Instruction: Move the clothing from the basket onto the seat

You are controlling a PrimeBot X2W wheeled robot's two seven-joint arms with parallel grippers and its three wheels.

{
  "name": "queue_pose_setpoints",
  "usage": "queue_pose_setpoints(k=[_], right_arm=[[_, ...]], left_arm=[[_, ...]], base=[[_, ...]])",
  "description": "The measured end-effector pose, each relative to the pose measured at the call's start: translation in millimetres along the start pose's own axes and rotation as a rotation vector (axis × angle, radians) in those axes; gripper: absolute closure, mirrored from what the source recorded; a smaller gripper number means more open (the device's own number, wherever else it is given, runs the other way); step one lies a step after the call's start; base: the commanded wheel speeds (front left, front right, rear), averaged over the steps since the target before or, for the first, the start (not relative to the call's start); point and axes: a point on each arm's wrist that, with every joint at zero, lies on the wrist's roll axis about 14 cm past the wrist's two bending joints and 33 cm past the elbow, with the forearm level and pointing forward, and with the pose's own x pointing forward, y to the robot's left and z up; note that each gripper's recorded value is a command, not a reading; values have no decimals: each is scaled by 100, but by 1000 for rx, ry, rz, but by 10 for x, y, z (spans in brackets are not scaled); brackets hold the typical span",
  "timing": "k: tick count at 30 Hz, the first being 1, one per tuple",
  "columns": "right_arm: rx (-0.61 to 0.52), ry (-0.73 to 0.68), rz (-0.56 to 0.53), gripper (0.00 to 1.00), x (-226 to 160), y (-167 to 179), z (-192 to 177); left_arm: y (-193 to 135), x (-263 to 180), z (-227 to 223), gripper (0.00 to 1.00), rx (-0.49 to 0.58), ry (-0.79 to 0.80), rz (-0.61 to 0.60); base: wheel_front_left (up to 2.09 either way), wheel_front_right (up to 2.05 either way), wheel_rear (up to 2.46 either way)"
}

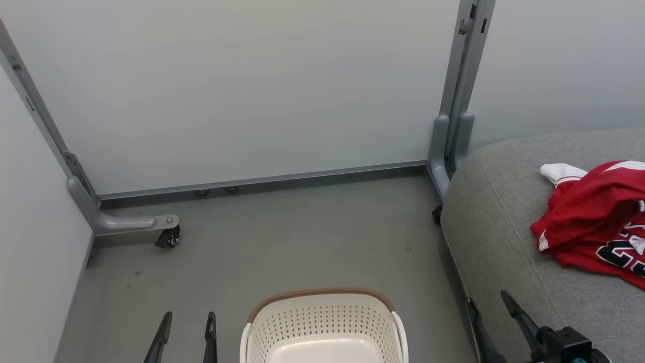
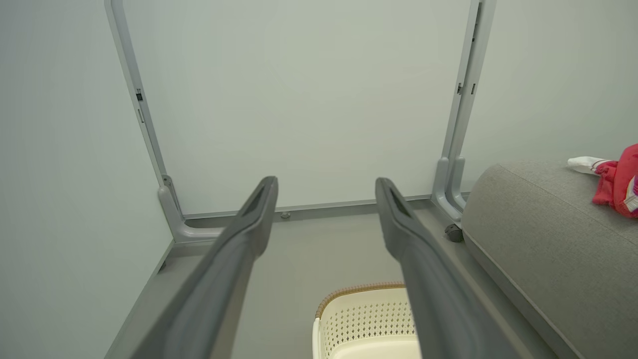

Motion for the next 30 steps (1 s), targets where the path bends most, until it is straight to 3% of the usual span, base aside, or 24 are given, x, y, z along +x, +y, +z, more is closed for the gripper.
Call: queue_pose_setpoints(k=[9,10,18,30], right_arm=[[-2,-6,-8,0,-10,-26,17],[0,-1,-9,100,-13,-26,2],[32,104,-28,100,-138,-27,-320],[244,112,-115,100,-75,-195,-328]], left_arm=[[-8,-15,-29,0,1,8,-6],[-8,-19,-48,100,0,14,-6],[12,-89,-308,100,-24,99,6],[125,6,-372,100,-252,133,73]], base=[[0,0,0],[0,0,0],[0,0,0],[0,0,0]])
